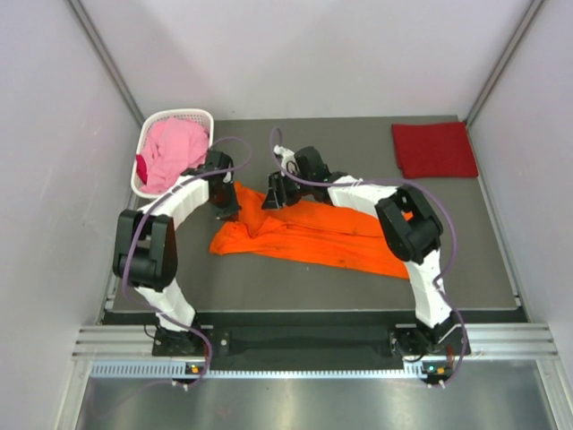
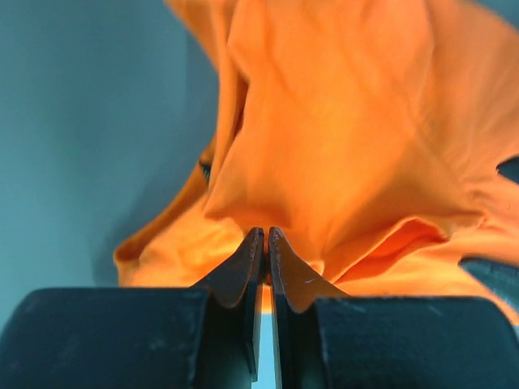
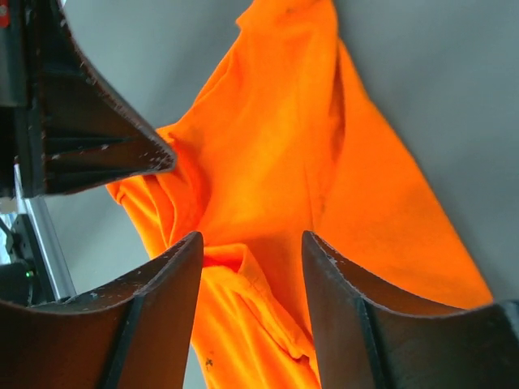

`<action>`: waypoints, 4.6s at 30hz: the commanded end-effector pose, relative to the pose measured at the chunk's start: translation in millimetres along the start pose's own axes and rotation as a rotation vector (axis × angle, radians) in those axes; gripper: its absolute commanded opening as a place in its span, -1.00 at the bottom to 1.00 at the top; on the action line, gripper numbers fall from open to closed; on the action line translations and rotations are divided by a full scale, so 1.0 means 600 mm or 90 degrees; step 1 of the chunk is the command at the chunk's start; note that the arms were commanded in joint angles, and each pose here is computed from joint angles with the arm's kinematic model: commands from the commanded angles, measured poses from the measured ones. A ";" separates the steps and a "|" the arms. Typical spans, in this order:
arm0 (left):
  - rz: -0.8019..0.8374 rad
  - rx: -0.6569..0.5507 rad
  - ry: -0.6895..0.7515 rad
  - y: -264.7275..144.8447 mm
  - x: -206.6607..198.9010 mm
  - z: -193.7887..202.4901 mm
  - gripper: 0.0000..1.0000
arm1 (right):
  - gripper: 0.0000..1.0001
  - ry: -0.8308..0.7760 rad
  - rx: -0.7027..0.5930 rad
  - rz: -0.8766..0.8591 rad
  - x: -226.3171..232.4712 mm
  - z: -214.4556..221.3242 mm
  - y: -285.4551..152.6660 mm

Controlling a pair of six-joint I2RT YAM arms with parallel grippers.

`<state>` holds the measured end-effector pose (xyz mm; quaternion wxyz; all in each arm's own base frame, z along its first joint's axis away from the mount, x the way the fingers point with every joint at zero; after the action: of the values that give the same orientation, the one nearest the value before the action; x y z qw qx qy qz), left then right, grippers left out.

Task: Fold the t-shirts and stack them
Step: Fold the tshirt

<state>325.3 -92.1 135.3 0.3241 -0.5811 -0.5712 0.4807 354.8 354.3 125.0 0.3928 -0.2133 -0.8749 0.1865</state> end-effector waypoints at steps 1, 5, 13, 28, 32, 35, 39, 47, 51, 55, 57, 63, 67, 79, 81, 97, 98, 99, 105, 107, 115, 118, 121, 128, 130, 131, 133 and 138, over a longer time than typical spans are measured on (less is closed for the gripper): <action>0.002 0.004 -0.010 -0.018 0.004 0.027 -0.78 | 0.02 -0.050 -0.005 -0.042 0.025 -0.007 0.012; 0.005 0.018 -0.008 -0.024 0.007 0.058 -0.78 | -0.16 -0.052 0.006 -0.042 0.036 0.009 0.010; -0.082 0.013 0.009 -0.038 0.034 0.093 -0.75 | -0.42 -0.052 0.023 -0.010 0.045 0.062 -0.023; -0.149 -0.082 0.044 -0.049 0.011 -0.043 -0.43 | -0.36 -0.043 -0.014 0.069 0.052 0.066 -0.069; -0.111 -0.078 0.046 -0.022 0.005 -0.071 -0.32 | -0.35 -0.030 -0.036 0.103 0.057 0.060 -0.075; -0.100 -0.068 0.037 0.003 0.005 -0.080 -0.29 | -0.27 -0.023 -0.031 0.160 0.059 0.068 -0.073; -0.116 -0.067 0.040 0.021 0.007 -0.098 -0.29 | -0.21 0.072 -0.035 0.208 0.066 0.079 -0.071; -0.147 -0.026 -0.008 0.046 0.029 -0.085 -0.72 | -0.30 0.121 -0.060 0.316 0.040 0.113 -0.078; -0.129 -0.028 -0.003 0.027 0.026 -0.080 -0.56 | -0.32 0.127 -0.048 0.326 0.029 0.130 -0.076; -0.119 -0.067 0.020 -0.013 0.016 -0.109 -0.38 | -0.33 0.120 -0.053 0.323 0.040 0.119 -0.090; -0.129 -0.093 0.025 -0.036 0.013 -0.132 -0.33 | -0.33 0.112 -0.061 0.326 0.044 0.108 -0.099; -0.116 -0.121 0.035 -0.035 -0.003 -0.177 -0.30 | -0.34 0.122 -0.083 0.344 0.038 0.087 -0.145; -0.099 -0.111 0.033 -0.005 -0.011 -0.190 -0.33 | -0.35 0.142 -0.094 0.363 0.006 0.078 -0.173; -0.130 -0.068 0.028 0.062 -0.001 -0.189 -0.75 | -0.39 0.214 -0.102 0.468 -0.103 0.101 -0.242; -0.164 -0.076 0.027 0.065 0.008 -0.190 -0.93 | -0.45 0.240 -0.104 0.527 -0.136 0.119 -0.262; -0.177 -0.092 0.007 0.118 0.012 -0.191 -1.00 | -0.53 0.379 -0.124 0.668 -0.241 0.187 -0.354; -0.160 -0.092 0.009 0.120 0.008 -0.192 -1.00 | -0.53 0.382 -0.122 0.669 -0.243 0.187 -0.356; -0.150 -0.094 0.012 0.119 0.004 -0.194 -1.00 | -0.53 0.385 -0.124 0.670 -0.248 0.185 -0.360; -0.156 -0.102 0.012 0.110 0.000 -0.199 -1.00 | -0.54 0.381 -0.136 0.663 -0.245 0.171 -0.369; -0.178 -0.107 0.004 0.102 0.004 -0.198 -1.00 | -0.54 0.383 -0.137 0.655 -0.239 0.167 -0.371; -0.141 -0.144 0.026 0.047 -0.014 -0.214 -0.96 | -0.54 0.398 -0.182 0.645 -0.185 0.154 -0.411; -0.172 -0.131 0.030 0.038 -0.013 -0.210 -0.73 | -0.49 0.422 -0.202 0.660 -0.175 0.163 -0.426; -0.193 -0.149 0.037 0.014 -0.022 -0.212 -0.62 | -0.45 0.448 -0.209 0.674 -0.177 0.174 -0.437; -0.190 -0.193 0.066 -0.059 -0.058 -0.195 -0.47 | -0.45 0.487 -0.212 0.687 -0.194 0.197 -0.444; -0.172 -0.192 0.074 -0.074 -0.071 -0.178 -0.46 | -0.46 0.500 -0.209 0.698 -0.206 0.204 -0.450; -0.165 -0.191 0.077 -0.078 -0.075 -0.171 -0.46 | -0.47 0.505 -0.204 0.704 -0.214 0.211 -0.450; -0.115 -0.170 0.090 -0.076 -0.094 -0.139 -0.46 | -0.47 0.518 -0.207 0.719 -0.226 0.221 -0.459; -0.069 -0.129 0.091 -0.049 -0.113 -0.066 -0.46 | -0.49 0.548 -0.205 0.746 -0.247 0.252 -0.472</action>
<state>375.5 -134.7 200.4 0.3366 -0.6019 -0.6415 0.3362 266.5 27.0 90.8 0.5041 -0.7404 -0.4236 0.1346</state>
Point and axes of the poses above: each gripper's point midway between its finger pads, its own y axis out along the fingers, its own x axis along the line the jaws close on, z = x × y, the point moved 8 cm from there along -y, back along the fingers, and after that the axes turned 5 degrees about y, right-handed, at the moved point
